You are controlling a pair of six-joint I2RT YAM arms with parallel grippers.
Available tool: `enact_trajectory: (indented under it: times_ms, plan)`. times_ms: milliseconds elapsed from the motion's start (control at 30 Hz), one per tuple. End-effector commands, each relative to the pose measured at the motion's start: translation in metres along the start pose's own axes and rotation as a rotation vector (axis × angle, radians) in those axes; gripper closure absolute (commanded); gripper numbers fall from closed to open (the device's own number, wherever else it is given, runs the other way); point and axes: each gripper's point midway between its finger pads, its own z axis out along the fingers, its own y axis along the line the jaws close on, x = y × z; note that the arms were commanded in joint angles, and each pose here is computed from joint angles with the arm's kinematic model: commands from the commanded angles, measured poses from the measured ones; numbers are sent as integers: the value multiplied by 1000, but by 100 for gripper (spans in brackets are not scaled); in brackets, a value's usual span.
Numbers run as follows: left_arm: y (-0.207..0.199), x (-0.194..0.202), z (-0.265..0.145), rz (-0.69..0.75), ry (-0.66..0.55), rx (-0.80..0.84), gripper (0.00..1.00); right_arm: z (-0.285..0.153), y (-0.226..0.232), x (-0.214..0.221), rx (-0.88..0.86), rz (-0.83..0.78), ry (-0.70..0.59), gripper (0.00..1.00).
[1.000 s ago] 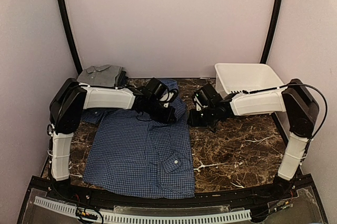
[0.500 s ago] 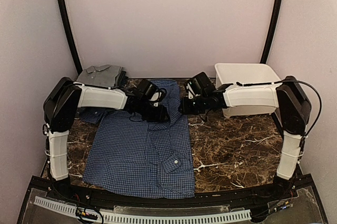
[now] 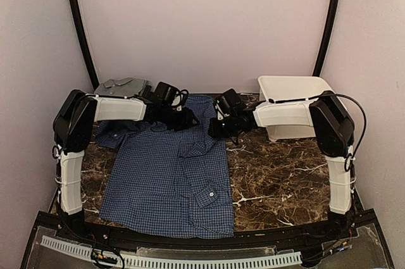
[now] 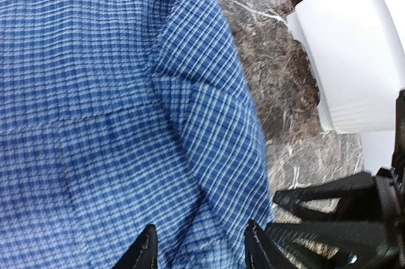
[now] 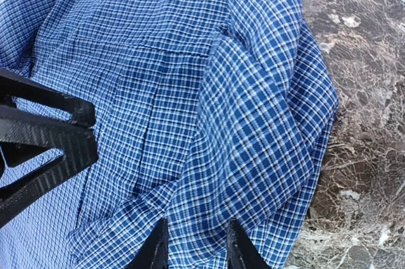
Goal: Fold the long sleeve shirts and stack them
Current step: Adjust the 1/3-folded shirt at the center of the board.
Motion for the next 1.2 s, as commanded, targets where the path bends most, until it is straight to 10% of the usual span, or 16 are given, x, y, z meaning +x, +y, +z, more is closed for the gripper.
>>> enact_trajectory:
  times_ms: [0, 633, 1167]
  plan:
    - [-14, -8, 18, -15, 7, 72, 57, 6, -16, -5, 38, 17, -6, 73]
    - [-12, -14, 74, -66, 8, 109, 67, 13, -30, 0, 35, 28, 19, 77]
    - [-27, -58, 68, 35, -101, 95, 100, -21, -38, -7, 65, 26, -30, 77]
